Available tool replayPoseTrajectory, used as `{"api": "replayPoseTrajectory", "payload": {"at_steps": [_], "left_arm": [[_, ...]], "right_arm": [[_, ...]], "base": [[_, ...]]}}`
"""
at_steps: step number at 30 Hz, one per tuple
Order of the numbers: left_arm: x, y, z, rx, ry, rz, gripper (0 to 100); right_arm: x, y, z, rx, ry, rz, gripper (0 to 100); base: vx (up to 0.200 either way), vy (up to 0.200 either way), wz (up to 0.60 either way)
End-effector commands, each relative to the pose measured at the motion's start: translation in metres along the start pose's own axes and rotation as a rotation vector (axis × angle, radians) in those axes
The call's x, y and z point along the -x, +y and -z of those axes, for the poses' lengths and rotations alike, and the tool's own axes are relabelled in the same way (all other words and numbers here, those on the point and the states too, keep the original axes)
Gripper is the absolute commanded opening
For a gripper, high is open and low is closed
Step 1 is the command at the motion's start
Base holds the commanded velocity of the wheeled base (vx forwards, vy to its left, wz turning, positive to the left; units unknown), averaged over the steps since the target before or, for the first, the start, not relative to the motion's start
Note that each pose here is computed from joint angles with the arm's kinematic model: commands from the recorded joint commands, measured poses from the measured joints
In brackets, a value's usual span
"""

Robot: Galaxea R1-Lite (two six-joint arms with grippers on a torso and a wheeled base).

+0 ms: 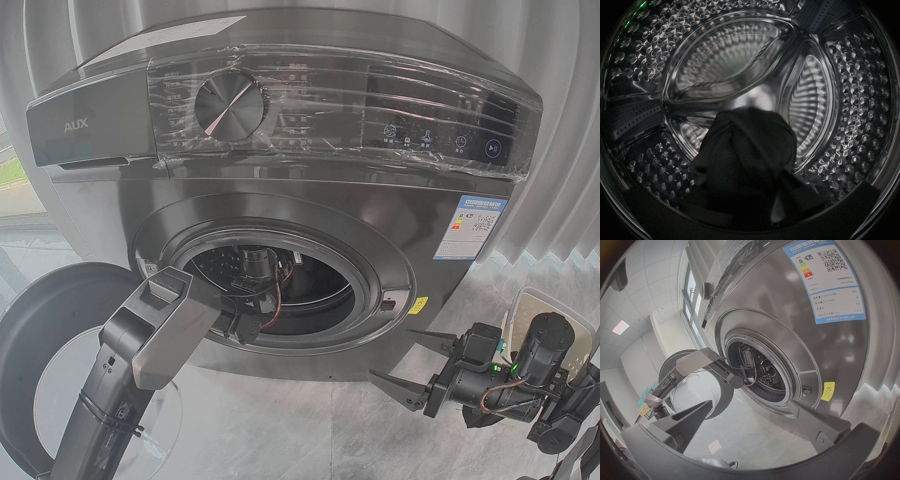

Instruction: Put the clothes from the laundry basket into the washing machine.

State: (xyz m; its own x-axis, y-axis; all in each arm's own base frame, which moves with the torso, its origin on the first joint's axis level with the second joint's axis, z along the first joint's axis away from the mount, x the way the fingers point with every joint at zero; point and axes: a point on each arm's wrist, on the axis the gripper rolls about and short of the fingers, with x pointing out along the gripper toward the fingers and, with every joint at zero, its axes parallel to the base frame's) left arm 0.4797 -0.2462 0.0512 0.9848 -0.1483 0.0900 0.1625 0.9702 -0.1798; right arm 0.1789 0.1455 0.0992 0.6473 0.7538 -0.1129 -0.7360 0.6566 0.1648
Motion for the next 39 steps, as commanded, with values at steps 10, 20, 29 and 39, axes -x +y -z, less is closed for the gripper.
{"api": "replayPoseTrajectory", "payload": {"at_steps": [10, 20, 29, 39], "left_arm": [[0.029, -0.007, 0.005, -0.038, 0.116, 0.015, 100], [0.114, -0.006, -0.004, -0.120, 0.330, 0.056, 100], [0.219, -0.017, -0.061, -0.109, 0.350, 0.186, 100], [0.290, -0.005, -0.114, 0.021, 0.178, 0.297, 100]], "right_arm": [[0.001, 0.000, -0.001, 0.000, -0.004, 0.002, 100], [0.001, -0.001, -0.001, 0.000, -0.004, 0.005, 100], [0.003, -0.002, -0.001, -0.001, -0.005, 0.009, 100], [0.009, 0.002, -0.012, 0.012, -0.056, -0.001, 100]], "base": [[0.000, 0.000, 0.00], [0.000, 0.000, 0.00], [0.000, 0.000, 0.00], [0.000, 0.000, 0.00]]}}
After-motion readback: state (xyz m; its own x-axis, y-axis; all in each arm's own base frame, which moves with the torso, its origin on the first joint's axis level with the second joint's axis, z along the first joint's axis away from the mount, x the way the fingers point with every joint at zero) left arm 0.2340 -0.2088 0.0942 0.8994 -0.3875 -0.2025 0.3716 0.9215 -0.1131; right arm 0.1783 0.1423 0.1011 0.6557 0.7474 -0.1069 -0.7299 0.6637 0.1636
